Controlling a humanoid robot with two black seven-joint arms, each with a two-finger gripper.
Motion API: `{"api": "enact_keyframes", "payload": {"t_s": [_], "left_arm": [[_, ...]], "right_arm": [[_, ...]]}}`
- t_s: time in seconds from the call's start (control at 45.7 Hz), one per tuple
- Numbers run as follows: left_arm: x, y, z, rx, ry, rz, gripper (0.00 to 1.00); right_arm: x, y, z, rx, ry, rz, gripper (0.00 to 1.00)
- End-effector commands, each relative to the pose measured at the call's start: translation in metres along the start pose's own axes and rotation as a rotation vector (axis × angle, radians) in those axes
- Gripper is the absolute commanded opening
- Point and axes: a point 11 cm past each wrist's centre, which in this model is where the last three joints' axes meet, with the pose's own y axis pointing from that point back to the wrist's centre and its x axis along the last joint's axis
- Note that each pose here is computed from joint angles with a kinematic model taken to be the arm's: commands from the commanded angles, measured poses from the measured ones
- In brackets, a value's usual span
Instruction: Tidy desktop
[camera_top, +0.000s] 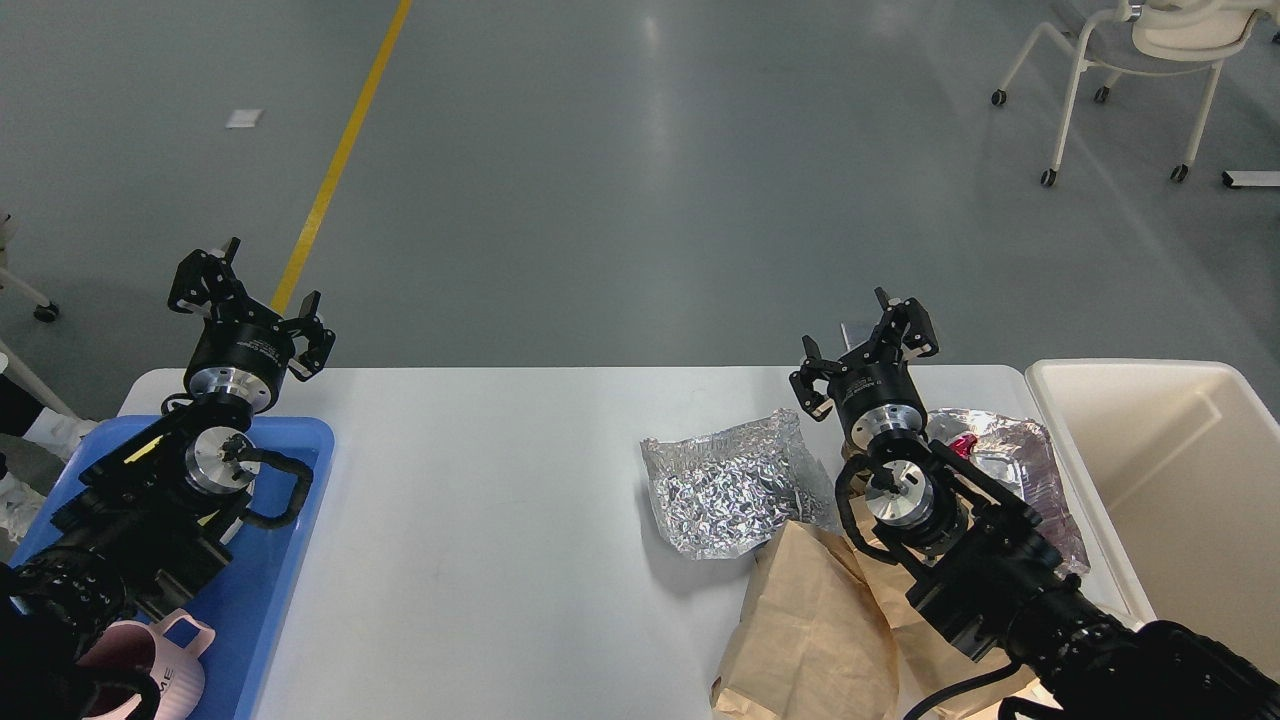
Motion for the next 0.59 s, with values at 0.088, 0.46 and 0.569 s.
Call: {"api": "enact_keyframes", "payload": {"t_s": [0.088,0.46,0.569], "left_arm": [[0.000,0.003,-0.005,0.014,0.085,-0.037,0.99],[-0.010,0.008,-0.025,0.239,0.109,-0.148,1.00],[-0.012,0.012,-0.028,0.264,0.118,-0.190,1.00]], "right_arm": [[0.000,0.000,0.000,0.000,0.000,0.000,1.00],[0.000,0.000,0.000,0.000,0.000,0.000,1.00],[0.000,0.000,0.000,0.000,0.000,0.000,1.00]]}}
